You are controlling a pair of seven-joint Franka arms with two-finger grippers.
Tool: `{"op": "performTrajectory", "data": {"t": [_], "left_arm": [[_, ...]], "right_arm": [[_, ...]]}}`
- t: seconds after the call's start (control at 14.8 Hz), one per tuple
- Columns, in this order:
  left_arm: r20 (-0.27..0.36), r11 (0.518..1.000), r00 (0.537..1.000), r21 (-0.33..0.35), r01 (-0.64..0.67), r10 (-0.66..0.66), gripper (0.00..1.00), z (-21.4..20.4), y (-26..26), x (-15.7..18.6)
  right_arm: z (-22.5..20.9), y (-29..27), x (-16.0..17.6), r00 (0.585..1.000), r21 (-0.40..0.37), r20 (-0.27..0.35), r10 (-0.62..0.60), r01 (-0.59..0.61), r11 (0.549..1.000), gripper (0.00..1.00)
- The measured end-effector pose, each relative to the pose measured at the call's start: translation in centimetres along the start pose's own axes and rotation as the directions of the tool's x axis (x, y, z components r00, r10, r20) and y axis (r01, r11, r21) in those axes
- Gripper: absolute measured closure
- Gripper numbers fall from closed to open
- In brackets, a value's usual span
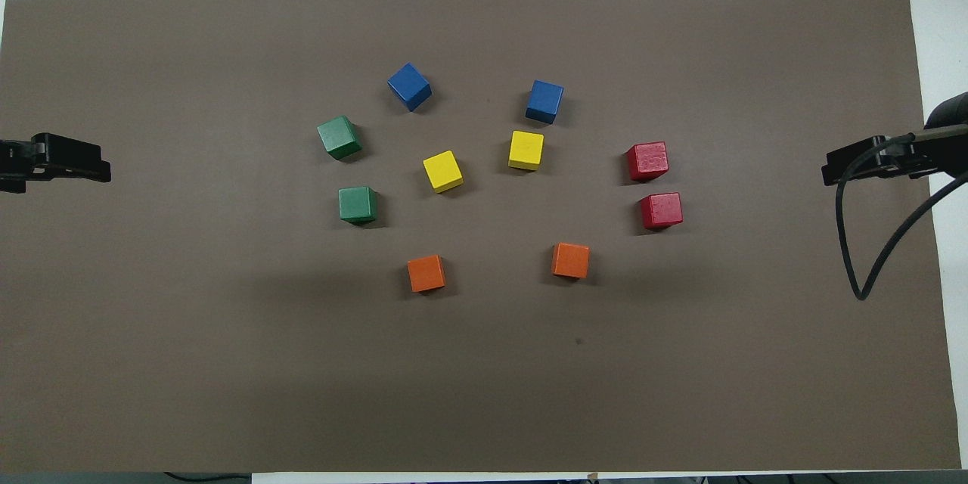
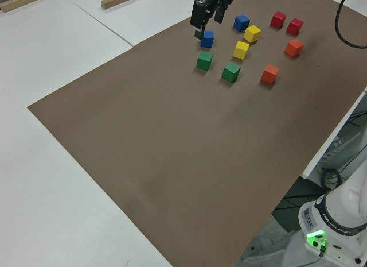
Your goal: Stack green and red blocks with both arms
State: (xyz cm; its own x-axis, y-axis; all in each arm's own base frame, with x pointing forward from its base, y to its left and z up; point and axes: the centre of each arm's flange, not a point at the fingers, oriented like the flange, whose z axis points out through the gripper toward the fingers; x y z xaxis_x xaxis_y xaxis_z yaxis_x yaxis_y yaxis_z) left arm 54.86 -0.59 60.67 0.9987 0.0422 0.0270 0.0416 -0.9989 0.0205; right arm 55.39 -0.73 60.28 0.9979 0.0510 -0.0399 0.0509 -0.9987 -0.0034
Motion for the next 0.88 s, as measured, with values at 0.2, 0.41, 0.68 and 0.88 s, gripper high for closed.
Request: {"op": "performTrajectory", "data": {"t": [0.2,0.41,0.68,0.88], "left_arm": [[0.0,1.0,1.0,0.0,-0.004,0.004,0.0,0.0,0.2,0.0],[0.0,1.0,1.0,0.0,-0.005,0.005,0.0,0.0,0.3,0.0],[-0.001,1.0,1.0,0.0,-0.005,0.005,0.0,0.0,0.3,0.0],[0.001,1.0,1.0,0.0,-0.008,0.008,0.0,0.0,0.4,-0.1]], "right_arm": [[0.0,0.1,0.0,1.0,-0.007,0.0,0.0,0.0,1.0,0.0],[0.0,0.0,0.0,1.0,-0.007,0.001,-0.001,0.001,1.0,0.0],[0.3,-0.1,0.0,1.0,-0.007,0.006,-0.002,0.002,1.0,0.0],[1.5,-1.2,0.4,1.0,-0.006,-0.011,0.017,-0.017,1.0,0.0]]}}
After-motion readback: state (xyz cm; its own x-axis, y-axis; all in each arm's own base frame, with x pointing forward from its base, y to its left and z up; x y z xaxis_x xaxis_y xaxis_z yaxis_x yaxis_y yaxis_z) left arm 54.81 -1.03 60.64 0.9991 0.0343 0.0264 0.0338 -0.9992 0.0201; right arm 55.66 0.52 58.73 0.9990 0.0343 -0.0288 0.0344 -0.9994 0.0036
